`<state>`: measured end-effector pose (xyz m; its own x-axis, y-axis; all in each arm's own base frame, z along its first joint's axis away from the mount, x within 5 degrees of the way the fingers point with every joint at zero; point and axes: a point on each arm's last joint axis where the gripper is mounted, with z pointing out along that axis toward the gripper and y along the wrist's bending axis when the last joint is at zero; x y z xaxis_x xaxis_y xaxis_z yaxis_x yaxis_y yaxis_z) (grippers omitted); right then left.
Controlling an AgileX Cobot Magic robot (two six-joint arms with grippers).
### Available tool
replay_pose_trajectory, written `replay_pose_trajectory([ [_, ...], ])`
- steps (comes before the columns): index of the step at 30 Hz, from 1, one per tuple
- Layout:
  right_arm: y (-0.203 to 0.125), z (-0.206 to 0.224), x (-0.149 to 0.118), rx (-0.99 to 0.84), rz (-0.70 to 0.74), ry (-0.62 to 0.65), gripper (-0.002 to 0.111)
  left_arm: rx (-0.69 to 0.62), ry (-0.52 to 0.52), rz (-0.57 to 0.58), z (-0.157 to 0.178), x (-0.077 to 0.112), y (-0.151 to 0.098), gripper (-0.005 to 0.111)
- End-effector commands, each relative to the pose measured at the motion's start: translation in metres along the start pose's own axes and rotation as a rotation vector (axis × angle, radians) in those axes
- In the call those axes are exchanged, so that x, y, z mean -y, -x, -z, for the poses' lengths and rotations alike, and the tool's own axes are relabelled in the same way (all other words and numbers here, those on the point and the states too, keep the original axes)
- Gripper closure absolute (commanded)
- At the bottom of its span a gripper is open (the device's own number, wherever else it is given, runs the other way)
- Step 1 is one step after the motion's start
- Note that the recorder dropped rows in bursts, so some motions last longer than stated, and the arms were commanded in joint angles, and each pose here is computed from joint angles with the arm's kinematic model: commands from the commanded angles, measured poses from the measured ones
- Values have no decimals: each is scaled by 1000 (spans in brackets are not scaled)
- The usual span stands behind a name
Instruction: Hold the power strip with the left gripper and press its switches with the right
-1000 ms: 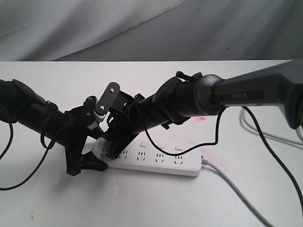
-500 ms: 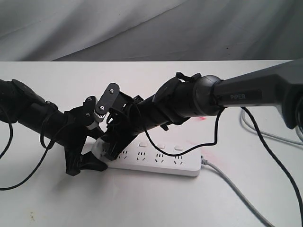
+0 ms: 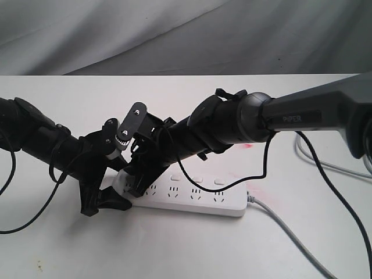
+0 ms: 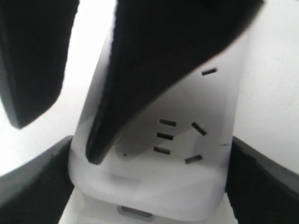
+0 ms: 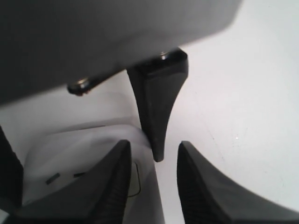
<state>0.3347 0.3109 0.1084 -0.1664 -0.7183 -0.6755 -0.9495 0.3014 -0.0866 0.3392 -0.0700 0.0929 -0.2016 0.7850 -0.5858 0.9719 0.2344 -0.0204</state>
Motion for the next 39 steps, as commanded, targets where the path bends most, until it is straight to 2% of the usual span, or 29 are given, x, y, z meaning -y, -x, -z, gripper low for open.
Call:
replay_pose_trajectory([
  [1,-22,-19,-9,-79,57,44,76,-2,-8,12,-2,1,0,56],
  [34,-38,-18,10,-114,32,-5,76,-2,-8,9,-2,1,0,56],
  [39,-47,-26,4,-135,17,50,76,-2,-8,9,-2,1,0,56],
])
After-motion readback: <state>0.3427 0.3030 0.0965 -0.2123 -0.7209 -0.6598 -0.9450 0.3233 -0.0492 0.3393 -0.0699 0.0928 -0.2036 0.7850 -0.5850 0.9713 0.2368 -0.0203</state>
